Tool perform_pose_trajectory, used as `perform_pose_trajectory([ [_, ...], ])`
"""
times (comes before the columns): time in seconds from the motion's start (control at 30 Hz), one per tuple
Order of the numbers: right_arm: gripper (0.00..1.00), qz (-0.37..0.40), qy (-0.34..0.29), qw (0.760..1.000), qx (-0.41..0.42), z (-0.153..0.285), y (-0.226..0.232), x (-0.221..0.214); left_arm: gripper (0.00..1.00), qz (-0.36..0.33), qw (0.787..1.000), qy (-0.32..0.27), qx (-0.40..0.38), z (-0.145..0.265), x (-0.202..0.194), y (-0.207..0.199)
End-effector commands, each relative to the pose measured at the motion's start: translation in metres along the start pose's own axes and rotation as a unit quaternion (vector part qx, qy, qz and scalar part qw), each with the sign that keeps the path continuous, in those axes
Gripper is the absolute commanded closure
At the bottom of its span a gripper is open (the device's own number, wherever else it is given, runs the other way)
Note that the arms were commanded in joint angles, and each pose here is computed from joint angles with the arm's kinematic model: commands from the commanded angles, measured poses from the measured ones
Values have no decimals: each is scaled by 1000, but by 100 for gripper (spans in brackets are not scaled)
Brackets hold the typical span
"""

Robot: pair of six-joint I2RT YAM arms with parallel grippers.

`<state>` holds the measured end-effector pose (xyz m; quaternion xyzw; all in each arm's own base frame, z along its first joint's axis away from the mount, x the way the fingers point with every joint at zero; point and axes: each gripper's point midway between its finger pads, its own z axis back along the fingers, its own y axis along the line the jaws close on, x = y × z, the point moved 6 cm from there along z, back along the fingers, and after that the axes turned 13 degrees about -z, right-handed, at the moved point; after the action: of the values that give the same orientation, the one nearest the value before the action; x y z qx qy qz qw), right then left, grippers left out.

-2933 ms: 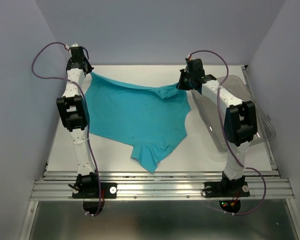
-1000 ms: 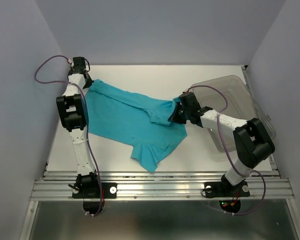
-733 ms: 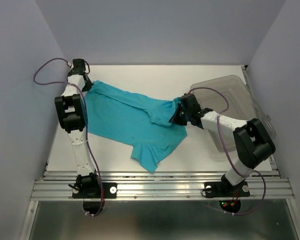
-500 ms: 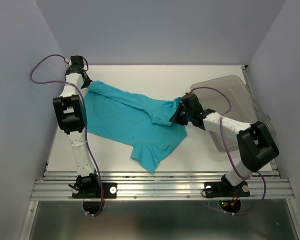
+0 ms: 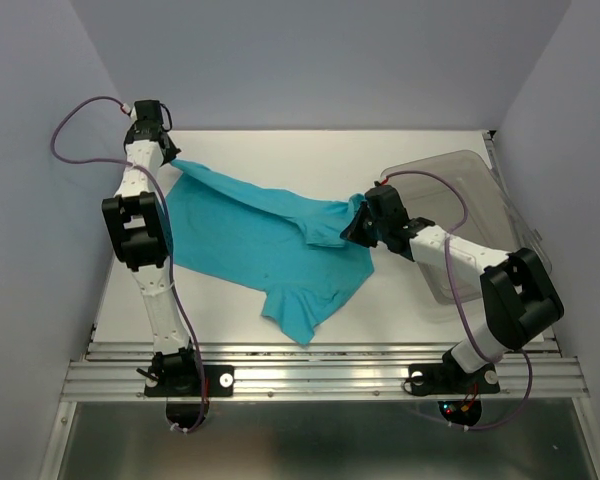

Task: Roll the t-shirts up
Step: Fold the T-shirt at the center of the board.

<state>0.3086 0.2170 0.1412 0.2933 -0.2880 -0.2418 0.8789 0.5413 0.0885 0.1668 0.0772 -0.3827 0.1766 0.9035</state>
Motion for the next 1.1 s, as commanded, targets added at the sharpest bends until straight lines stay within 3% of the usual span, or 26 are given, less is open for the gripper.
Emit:
perform_pose_trajectory([
  [0.0, 99, 5, -20, 999, 25, 5, 13, 6, 100, 18, 999, -43, 1, 37, 31, 6],
  [0.5, 97, 14, 34, 999, 21, 2, -6, -30, 100, 21, 1000, 12, 10, 14, -13, 10],
  [0.57, 87, 17, 39, 999, 10, 2, -13, -36, 90, 23, 1000, 13, 7, 16, -12, 9],
  [0.6, 83, 19, 42, 999, 1, 3, -19, -38, 71, 23, 1000, 11, 5, 17, -9, 9],
  [0.67, 51, 30, 47, 998, -25, 4, -29, -44, 53, 24, 1000, 4, 4, 24, -4, 9],
  [0.7, 46, 34, 44, 998, -40, 4, -35, -44, 37, 25, 1000, -1, 4, 26, 0, 9],
  [0.8, 42, 57, 26, 995, -83, 7, -49, -40, 20, 24, 1000, -16, 0, 39, 11, 8],
  [1.07, 48, 79, -44, 993, -82, 21, -25, -9, 18, -9, 999, -42, -29, 73, 16, -27],
])
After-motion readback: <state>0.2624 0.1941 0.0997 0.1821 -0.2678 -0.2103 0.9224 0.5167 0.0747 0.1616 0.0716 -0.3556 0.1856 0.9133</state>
